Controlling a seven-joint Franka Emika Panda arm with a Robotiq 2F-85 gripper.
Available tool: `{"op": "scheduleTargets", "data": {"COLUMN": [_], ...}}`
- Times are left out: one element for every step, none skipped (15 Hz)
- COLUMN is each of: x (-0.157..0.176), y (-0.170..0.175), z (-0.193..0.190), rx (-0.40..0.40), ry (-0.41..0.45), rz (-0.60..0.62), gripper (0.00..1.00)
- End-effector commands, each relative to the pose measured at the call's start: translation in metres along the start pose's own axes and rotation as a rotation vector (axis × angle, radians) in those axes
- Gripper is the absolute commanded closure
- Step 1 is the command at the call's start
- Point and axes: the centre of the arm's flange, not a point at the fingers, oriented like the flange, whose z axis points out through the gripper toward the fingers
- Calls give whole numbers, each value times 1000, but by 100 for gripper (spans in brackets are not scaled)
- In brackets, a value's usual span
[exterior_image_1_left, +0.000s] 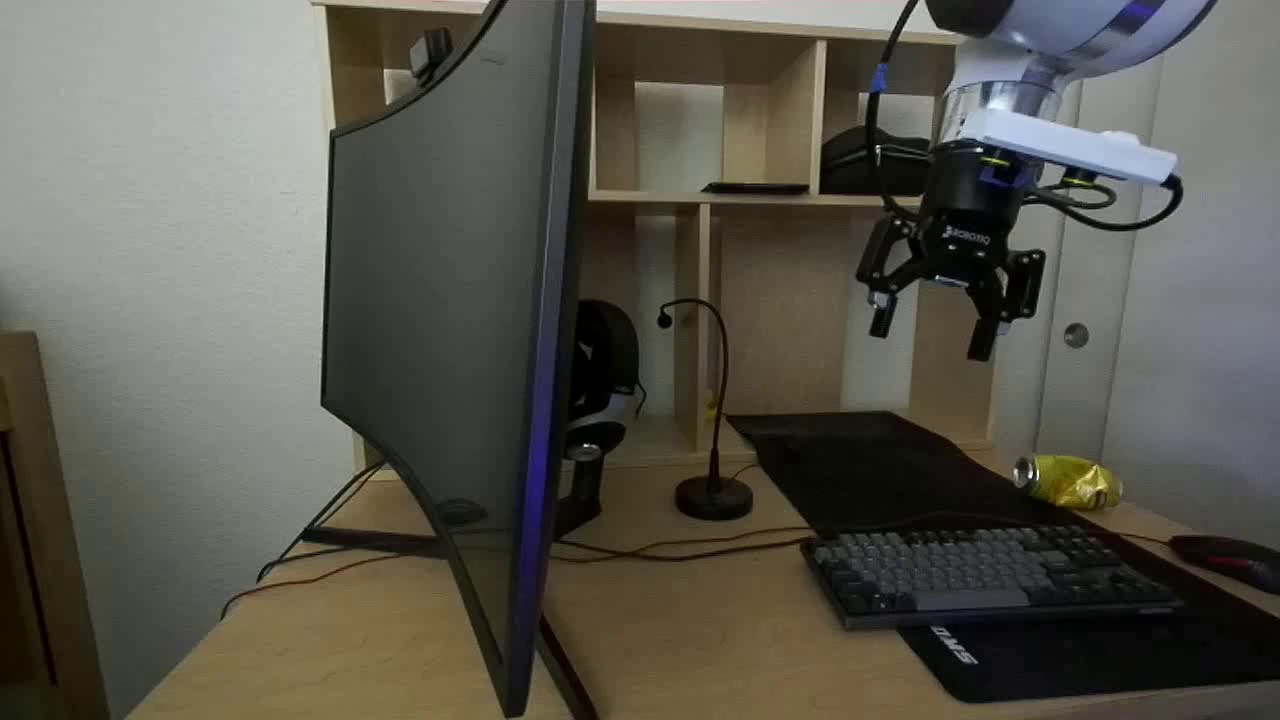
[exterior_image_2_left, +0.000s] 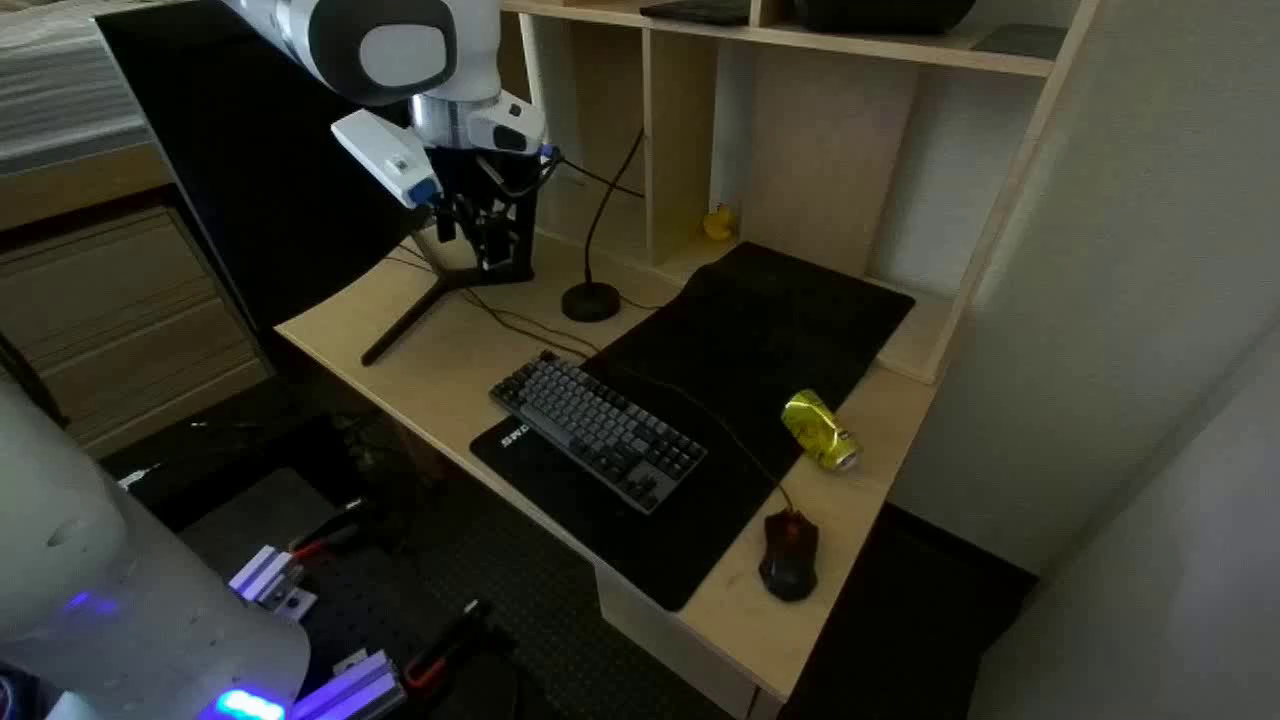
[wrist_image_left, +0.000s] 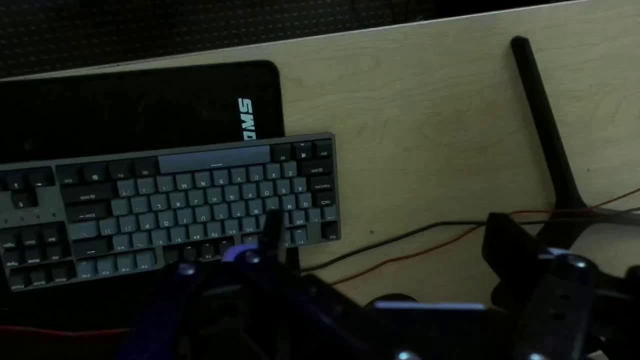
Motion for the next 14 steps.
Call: {"op": "scheduleTargets", "data": {"x": [0, 0, 0, 0, -1, -3, -4, -4, -5, -5, -5, -6, 16, 12], "y": [0, 0, 0, 0, 0, -1, -2, -6, -11, -15, -19, -22, -31, -42], "z": [0, 0, 0, 0, -1, 0, -1, -1, 0, 1, 1, 2, -49, -59], "rx": [0, 0, 0, 0, -19, -30, -29, -16, -5, -2, -3, -7, -15, -16], "ry": [0, 0, 0, 0, 14, 67, 93, 109, 121, 141, 162, 187, 192, 198], "rz": [0, 0, 0, 0, 27, 104, 167, 227, 286, 340, 393, 446, 504, 562], "gripper": [0, 0, 0, 0, 0, 0, 0, 0, 0, 0, 0, 0, 0, 0]}}
